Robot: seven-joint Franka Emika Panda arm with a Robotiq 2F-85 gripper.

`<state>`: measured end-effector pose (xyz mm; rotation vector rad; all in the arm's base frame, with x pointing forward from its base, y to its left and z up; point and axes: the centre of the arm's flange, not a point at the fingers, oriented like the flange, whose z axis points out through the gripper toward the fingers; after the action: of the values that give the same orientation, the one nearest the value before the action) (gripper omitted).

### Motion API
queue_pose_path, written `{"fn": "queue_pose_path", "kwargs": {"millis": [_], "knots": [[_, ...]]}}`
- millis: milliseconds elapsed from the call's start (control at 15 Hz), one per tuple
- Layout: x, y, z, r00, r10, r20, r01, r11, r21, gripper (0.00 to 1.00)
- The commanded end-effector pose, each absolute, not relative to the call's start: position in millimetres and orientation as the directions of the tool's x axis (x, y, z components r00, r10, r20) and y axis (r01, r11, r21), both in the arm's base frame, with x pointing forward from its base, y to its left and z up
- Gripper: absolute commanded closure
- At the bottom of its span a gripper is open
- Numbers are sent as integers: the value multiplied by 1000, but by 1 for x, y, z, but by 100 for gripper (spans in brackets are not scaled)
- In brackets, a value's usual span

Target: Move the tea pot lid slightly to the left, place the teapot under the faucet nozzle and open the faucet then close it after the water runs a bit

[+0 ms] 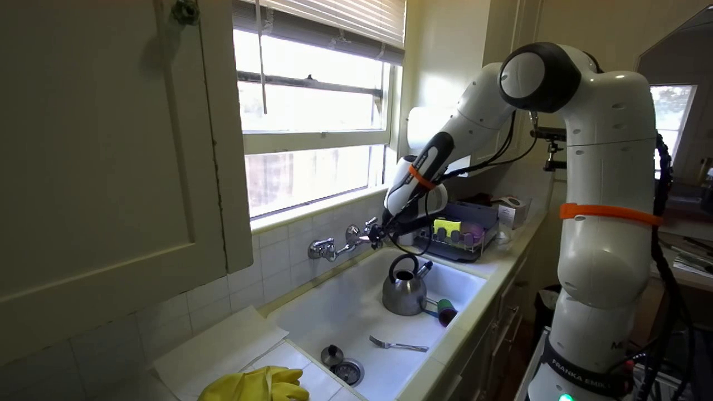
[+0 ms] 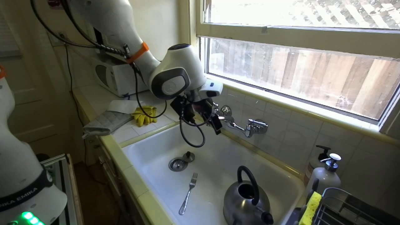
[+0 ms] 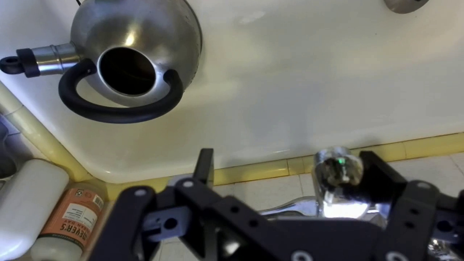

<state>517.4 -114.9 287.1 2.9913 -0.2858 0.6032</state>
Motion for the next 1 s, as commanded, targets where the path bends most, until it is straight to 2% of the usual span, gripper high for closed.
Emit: {"fn": "queue_pose_path", "kwargs": {"millis": [0,200,533,933], "knots": [[465,-126,306,876,-172,451,-199,-980,12,0],[447,-135,311,843,-230,486,-262,-965,-4,0],[430,-190,316,746,-472,469,-500,-863,-73,0],[466,-229,278,679,-638,364,-648,-753,-111,0]]}}
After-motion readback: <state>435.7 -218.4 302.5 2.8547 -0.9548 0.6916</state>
